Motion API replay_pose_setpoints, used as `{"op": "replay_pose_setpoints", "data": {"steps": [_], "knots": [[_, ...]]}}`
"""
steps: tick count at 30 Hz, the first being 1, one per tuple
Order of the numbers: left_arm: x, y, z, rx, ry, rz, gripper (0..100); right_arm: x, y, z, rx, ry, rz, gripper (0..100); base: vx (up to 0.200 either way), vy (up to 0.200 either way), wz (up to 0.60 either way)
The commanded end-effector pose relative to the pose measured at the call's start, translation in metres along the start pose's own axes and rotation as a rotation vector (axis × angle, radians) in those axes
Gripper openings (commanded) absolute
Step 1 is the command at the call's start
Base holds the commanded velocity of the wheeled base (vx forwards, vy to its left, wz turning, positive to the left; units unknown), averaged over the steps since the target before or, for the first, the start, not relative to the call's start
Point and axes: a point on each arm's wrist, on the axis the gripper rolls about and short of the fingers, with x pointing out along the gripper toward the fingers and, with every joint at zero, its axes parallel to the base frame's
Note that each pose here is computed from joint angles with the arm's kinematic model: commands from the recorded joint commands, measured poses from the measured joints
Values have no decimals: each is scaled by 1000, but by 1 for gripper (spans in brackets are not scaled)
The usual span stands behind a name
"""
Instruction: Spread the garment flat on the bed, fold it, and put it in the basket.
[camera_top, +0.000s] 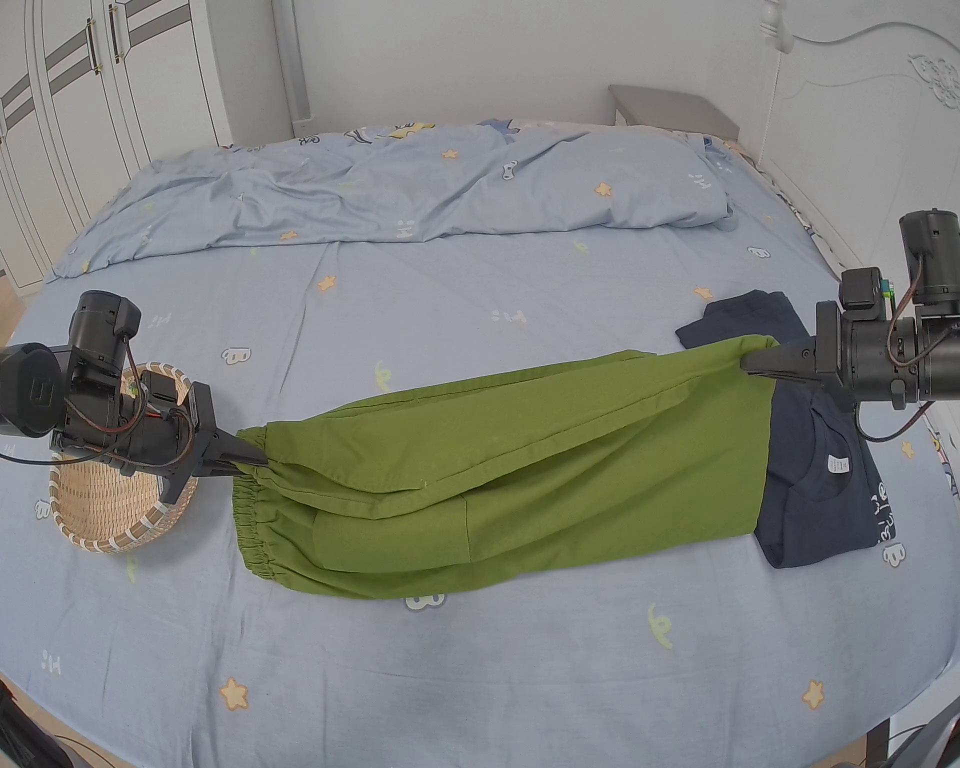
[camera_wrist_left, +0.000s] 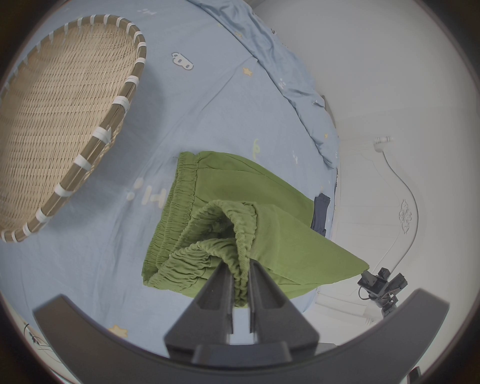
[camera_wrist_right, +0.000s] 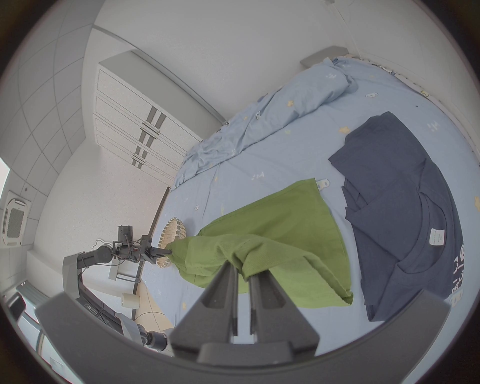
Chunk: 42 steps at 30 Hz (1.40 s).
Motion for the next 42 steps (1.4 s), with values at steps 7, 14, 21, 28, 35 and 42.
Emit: {"op": "replay_pose_setpoints", "data": {"steps": [7,14,21,28,35,42], "knots": [[4,10,17,-31,-2,-4,0,-2,7,7,4,24,0,0,0,0,0],[5,10,14,-33,9,-3,0,-39,33,-19,-29,45,47,0,0,0,0],[4,10,13,-34,11,-2,0,-50,59,-39,-84,99,52,0,0,0,0],[2,9,13,-32,9,-3,0,-42,62,-46,-113,95,1,0,0,0,0],[0,8,13,-28,1,-7,0,-37,57,-33,-102,32,-9,0,0,0,0],[2,9,14,-26,1,-8,0,-31,45,-22,-80,13,-49,0,0,0,0]]}}
